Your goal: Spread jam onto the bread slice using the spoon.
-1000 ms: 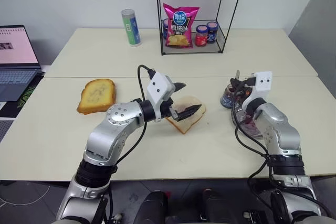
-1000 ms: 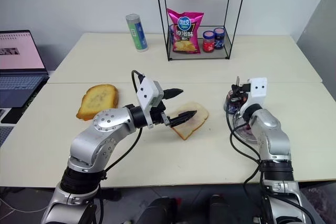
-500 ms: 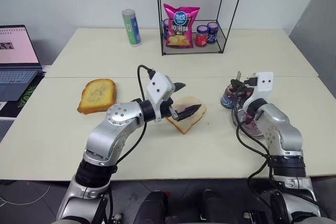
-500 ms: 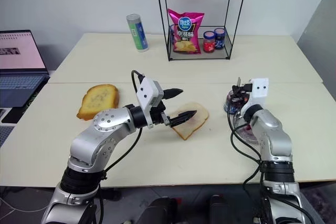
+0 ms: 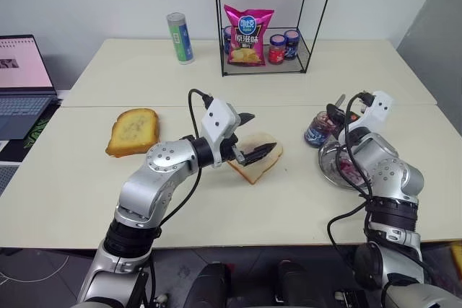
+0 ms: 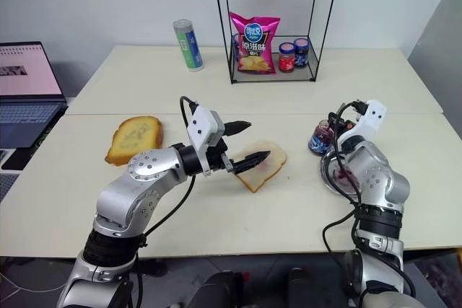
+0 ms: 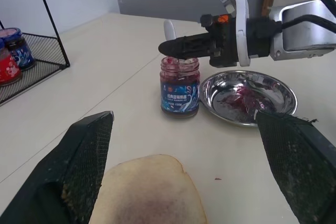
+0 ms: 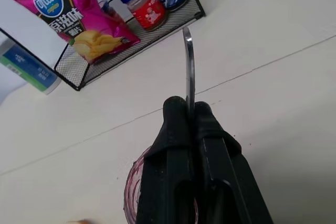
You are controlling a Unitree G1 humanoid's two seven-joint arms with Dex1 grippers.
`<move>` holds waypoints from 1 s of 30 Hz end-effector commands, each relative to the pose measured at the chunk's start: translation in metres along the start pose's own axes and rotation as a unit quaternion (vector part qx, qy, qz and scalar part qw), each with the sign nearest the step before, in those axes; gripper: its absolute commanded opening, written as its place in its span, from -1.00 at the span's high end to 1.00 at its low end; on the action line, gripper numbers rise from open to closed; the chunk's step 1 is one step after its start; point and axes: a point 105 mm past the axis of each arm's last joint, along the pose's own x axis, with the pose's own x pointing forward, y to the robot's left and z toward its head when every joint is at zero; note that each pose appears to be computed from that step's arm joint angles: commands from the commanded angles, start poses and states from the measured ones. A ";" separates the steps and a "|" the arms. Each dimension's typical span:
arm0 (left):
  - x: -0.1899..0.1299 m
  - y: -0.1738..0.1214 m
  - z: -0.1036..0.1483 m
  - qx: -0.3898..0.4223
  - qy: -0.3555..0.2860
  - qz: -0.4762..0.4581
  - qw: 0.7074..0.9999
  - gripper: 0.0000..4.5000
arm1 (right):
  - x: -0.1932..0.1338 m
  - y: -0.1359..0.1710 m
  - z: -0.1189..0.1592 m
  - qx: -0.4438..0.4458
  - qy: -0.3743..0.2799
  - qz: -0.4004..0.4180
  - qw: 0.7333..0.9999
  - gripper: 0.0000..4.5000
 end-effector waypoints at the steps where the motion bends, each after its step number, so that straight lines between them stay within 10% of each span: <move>1: -0.002 0.001 0.015 0.017 -0.025 0.003 1.000 -1.00 | -0.001 0.009 0.023 0.002 -0.032 0.016 0.999 1.00; 30: 0.005 0.001 0.018 0.025 -0.031 -0.017 0.999 -1.00 | -0.011 0.001 0.065 0.126 -0.105 -0.007 0.986 1.00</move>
